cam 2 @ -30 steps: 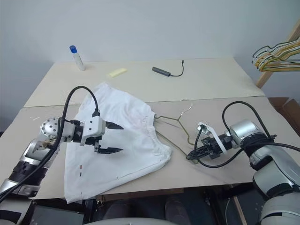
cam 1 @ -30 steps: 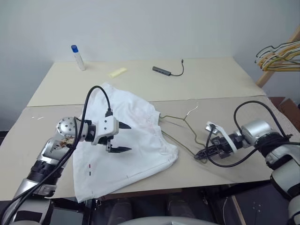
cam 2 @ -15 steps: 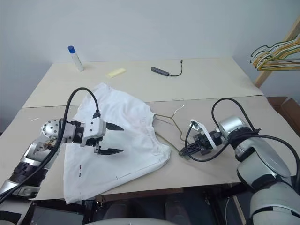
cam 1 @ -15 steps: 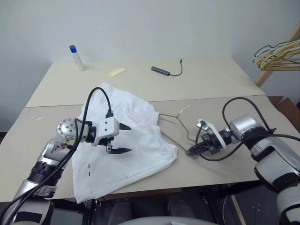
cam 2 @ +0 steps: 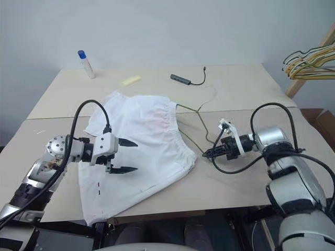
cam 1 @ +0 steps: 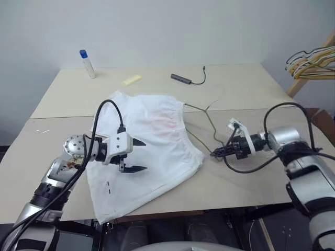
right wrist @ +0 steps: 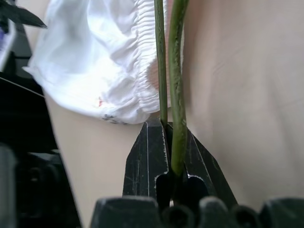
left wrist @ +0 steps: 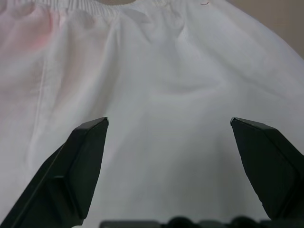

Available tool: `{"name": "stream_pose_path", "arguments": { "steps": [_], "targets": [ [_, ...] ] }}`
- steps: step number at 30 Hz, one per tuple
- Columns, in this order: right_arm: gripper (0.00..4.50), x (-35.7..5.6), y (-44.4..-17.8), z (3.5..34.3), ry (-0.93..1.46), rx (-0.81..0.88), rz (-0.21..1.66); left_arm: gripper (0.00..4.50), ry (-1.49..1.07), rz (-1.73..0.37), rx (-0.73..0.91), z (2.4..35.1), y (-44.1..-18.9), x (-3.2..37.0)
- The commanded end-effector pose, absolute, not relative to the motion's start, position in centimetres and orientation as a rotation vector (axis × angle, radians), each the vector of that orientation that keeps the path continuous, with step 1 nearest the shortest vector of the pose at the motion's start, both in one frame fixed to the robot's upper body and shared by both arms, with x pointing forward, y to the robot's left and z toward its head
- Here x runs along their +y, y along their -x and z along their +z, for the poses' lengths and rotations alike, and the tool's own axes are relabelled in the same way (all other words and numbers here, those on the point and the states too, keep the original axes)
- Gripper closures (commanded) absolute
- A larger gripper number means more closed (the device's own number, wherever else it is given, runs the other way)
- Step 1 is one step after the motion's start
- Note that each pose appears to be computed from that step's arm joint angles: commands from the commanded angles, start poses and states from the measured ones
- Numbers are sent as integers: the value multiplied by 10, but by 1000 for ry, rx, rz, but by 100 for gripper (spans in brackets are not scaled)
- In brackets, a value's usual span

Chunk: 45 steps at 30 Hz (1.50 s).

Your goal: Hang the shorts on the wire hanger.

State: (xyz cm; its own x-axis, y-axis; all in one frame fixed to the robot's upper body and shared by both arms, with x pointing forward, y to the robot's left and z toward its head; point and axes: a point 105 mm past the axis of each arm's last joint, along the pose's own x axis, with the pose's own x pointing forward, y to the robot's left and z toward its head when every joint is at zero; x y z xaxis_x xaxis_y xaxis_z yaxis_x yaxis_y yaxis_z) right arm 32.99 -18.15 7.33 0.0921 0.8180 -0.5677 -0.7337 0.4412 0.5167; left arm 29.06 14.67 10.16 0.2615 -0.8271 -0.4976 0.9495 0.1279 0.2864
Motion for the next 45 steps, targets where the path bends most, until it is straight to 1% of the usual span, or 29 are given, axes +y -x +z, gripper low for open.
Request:
{"name": "stream_pose_path", "arguments": {
  "steps": [1, 3, 6, 8, 10, 11, 15, 18, 21, 25, 29, 36, 40, 43, 45],
  "targets": [
    [450, -168, -339, 105, 121, 723, 1159, 3, -612, -1293, 130, 136, -296, 150],
    [450, -161, -336, 111, 245, 635, 1161, 3, -592, -1250, 60, 158, -305, 152],
    [450, -151, -332, 117, 351, 548, 1144, 3, -560, -1169, -67, 197, -321, 156],
    [450, -144, -329, 116, 450, 516, 1142, 3, -487, -1142, -177, 240, -329, 163],
    [450, -138, -326, 112, 543, 499, 1133, 3, -489, -1140, -218, 267, -333, 174],
    [450, -136, -325, 111, 580, 492, 1131, 3, -518, -1140, -214, 271, -336, 178],
    [450, -124, -320, 111, 646, 457, 1154, 3, -683, -1180, -88, 261, -347, 192],
    [450, -118, -316, 112, 672, 446, 1179, 3, -662, -1302, -10, 253, -346, 192],
    [450, -114, -315, 111, 697, 441, 1177, 3, -732, -1390, 62, 237, -344, 186],
    [450, -111, -314, 114, 701, 449, 1190, 3, -778, -1461, 80, 227, -345, 171],
    [450, -109, -312, 114, 707, 454, 1194, 3, -742, -1531, 76, 225, -344, 153],
    [450, -108, -312, 114, 710, 463, 1191, 3, -770, -1587, 189, 199, -341, 151],
    [450, -107, -311, 115, 706, 466, 1196, 3, -735, -1592, 212, 194, -343, 149],
    [450, -106, -312, 115, 707, 465, 1198, 64, -741, -1589, 225, 190, -346, 149],
    [450, -106, -312, 116, 705, 466, 1197, 128, -748, -1588, 242, 187, -346, 150]
  ]
}}
